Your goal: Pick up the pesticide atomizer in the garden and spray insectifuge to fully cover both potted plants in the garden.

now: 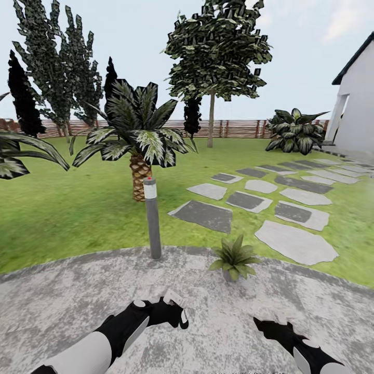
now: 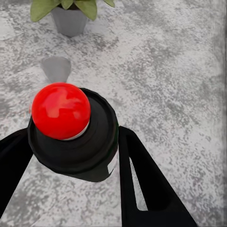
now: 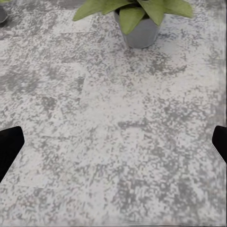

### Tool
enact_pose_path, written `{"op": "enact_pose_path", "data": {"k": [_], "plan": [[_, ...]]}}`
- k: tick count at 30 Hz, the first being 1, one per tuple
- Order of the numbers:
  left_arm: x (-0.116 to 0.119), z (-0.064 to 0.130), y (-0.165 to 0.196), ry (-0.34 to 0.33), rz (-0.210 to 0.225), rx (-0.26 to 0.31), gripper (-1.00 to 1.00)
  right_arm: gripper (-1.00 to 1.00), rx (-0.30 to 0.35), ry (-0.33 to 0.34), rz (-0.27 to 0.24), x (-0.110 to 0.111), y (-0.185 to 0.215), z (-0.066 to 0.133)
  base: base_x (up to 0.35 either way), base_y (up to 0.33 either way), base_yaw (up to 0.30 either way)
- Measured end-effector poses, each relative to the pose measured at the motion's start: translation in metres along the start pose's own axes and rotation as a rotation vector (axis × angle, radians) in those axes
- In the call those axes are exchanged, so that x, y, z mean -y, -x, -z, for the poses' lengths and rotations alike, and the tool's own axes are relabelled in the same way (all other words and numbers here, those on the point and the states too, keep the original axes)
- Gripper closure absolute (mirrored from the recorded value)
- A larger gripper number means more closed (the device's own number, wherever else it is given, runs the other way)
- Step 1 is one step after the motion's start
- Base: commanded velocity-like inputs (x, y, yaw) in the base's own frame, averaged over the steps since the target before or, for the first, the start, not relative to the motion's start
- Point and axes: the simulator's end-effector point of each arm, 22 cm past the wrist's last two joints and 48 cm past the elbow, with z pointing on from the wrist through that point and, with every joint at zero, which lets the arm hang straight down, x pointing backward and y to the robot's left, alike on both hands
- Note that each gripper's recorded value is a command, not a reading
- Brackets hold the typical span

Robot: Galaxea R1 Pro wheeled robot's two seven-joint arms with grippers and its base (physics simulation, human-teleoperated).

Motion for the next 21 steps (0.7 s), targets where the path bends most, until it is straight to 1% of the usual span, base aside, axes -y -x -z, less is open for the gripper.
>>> {"op": "enact_pose_path", "data": {"k": [17,21], "plan": [[0.0,0.0,-0.0001,0.0,-0.001,0.0,1.0,-1.0,0.0,0.0,0.0,0.0,-0.0003,0.0001,0.0,0.0,-0.277],[0.0,0.0,-0.0002,0.0,-0.002,-0.001,1.0,-1.0,0.0,0.0,-0.002,0.0,-0.0002,0.0,0.0,0.0,-0.124]]}}
